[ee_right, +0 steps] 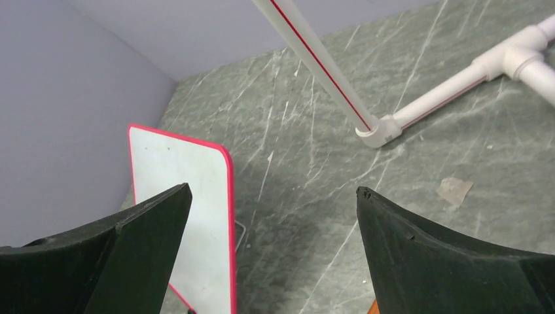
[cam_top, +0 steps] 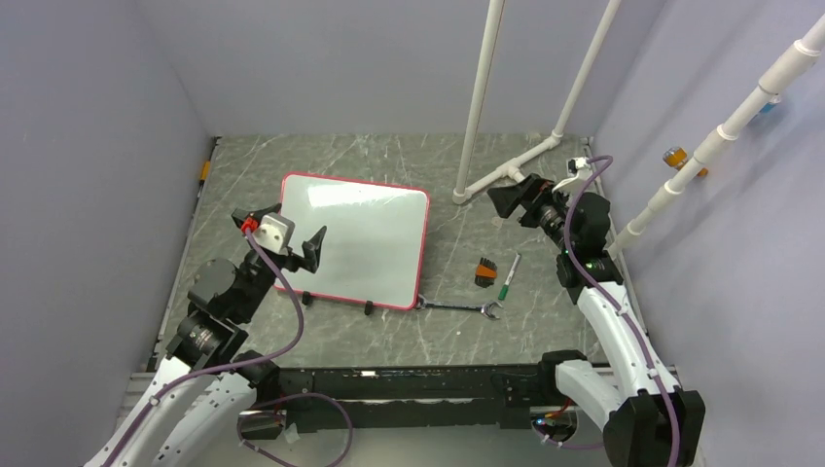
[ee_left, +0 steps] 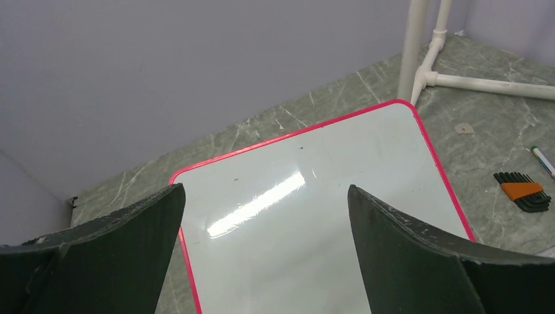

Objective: Write a sentence on the whiteboard
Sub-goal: Adjust the whiteboard at the center of the board.

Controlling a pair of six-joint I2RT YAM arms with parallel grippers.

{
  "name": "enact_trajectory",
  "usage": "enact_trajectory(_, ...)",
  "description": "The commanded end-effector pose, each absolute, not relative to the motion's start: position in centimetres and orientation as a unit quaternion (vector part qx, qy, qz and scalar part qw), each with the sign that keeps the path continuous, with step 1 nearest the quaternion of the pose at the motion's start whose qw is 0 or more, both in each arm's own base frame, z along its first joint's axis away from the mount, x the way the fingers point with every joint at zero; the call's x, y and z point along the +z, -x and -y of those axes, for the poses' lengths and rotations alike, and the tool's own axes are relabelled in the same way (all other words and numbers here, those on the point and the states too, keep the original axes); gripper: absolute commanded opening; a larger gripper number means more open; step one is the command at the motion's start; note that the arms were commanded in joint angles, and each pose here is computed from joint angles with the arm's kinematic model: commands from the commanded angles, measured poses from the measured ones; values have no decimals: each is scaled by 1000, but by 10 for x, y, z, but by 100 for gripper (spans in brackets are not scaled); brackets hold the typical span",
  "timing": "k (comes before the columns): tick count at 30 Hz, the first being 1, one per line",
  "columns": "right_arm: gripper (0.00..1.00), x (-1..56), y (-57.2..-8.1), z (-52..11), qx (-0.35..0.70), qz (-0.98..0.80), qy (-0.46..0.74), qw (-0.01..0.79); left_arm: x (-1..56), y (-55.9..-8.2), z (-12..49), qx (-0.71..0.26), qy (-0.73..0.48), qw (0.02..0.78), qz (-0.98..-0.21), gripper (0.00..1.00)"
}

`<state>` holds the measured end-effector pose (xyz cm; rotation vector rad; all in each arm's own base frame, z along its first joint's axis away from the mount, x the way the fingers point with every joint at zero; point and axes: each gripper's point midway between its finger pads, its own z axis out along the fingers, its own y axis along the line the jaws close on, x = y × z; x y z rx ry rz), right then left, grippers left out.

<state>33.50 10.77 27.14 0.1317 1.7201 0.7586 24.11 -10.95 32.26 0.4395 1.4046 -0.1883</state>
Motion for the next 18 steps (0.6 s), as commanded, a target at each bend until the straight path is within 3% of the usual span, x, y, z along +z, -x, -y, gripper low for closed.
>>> enact_trajectory(1,100,266,-328,-109,344,-751,-99,555,347,-237,104,-85,-185,760,-617,99)
enact_trajectory(10,100,284,-295,-150,361,-734,-24,574,350,-236,101,-83,-178,765,-614,99)
enact_trajectory(18,99,244,-276,-201,340,-803,9,490,349,-237,98,-76,-171,765,-617,99)
